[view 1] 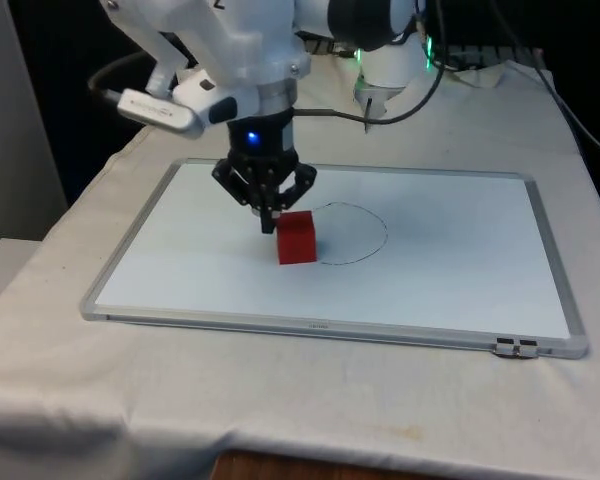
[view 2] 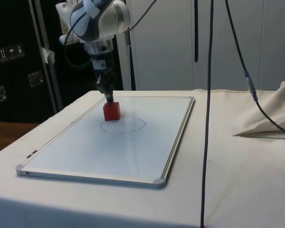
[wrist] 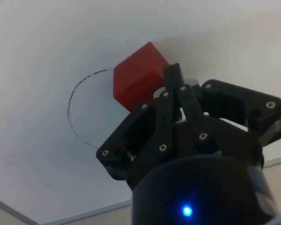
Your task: Push the cube into the marked area.
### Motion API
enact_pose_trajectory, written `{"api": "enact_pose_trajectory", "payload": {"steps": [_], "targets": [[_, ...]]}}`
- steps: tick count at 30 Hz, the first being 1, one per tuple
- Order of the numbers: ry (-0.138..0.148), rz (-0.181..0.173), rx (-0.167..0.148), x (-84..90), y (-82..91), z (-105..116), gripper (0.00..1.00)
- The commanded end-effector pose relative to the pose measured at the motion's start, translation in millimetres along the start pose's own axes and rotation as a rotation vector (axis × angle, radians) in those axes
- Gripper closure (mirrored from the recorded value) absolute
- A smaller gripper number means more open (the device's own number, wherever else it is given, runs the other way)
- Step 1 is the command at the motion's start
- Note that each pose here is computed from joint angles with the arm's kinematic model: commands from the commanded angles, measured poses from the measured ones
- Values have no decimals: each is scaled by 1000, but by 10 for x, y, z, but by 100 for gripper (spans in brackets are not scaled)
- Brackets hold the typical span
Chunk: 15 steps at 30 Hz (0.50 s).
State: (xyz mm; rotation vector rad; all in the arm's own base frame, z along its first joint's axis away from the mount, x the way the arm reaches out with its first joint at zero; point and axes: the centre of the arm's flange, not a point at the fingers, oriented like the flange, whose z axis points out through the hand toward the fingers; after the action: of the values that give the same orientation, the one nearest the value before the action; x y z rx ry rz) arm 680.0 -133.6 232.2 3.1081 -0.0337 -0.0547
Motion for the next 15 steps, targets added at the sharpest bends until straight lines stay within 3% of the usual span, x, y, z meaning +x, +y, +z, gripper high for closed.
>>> {"api": "enact_pose_trajectory", "payload": {"steps": [1,7,8,15], "targets": [[-8,-5,12,28,-97,25,100],[-17,-8,18,102,-334,48,100],[-8,-9,21,99,-295,43,100],[-25,-27,15,109,-601,54,100]]}}
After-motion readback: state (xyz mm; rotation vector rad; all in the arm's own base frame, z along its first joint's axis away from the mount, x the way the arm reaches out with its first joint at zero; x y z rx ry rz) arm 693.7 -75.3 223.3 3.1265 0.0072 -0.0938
